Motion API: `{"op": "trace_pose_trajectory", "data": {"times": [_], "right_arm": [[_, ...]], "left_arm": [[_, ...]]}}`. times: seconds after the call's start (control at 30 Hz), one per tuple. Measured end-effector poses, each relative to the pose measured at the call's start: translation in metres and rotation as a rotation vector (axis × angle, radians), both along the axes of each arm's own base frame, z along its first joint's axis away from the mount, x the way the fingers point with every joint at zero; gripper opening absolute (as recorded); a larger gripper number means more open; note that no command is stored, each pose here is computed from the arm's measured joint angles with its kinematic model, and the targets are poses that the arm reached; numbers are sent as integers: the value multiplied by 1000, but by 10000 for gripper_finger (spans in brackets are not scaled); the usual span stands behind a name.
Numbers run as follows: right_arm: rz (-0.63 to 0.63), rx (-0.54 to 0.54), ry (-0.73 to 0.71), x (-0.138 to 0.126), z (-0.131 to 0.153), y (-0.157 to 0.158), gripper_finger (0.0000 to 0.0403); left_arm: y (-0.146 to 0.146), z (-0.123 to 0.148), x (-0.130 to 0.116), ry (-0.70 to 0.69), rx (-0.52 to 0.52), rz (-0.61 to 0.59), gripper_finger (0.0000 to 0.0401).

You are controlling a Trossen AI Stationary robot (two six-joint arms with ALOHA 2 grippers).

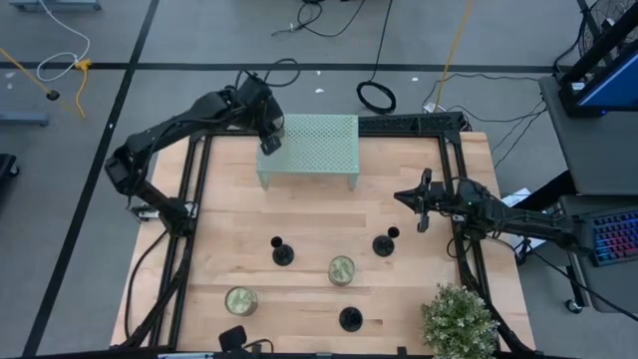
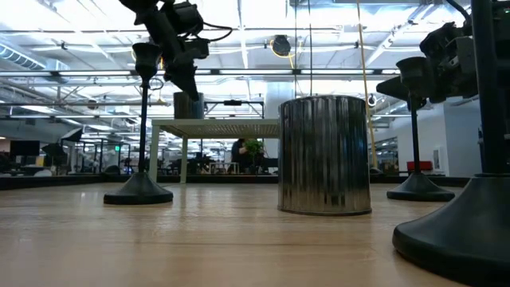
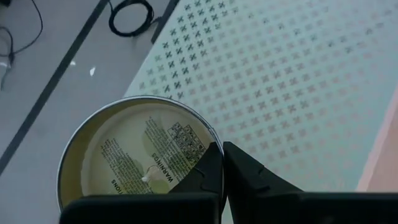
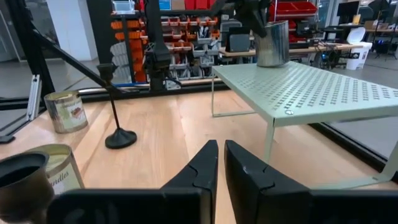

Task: Pick & Place candle stick holders
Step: Put the top scented candle on the shelf

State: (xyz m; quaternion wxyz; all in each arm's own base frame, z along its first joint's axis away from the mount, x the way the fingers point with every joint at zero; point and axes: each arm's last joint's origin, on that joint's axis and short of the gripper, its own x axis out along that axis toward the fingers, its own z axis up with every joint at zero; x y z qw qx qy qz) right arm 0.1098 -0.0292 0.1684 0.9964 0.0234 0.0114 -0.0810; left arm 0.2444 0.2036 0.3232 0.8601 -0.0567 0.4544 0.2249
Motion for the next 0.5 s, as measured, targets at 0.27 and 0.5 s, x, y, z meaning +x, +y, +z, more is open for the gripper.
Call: {"op": "trace_pose_trajectory", "data": {"times": [0.27,0.5], "right_arm": [[0,5,17,1,-2,0,20],[0,5,17,1,-2,0,20]], "left_arm": [[2,1,2,-89,-53,-88,11],[3,2,4,-96,-23,-92,21]]}}
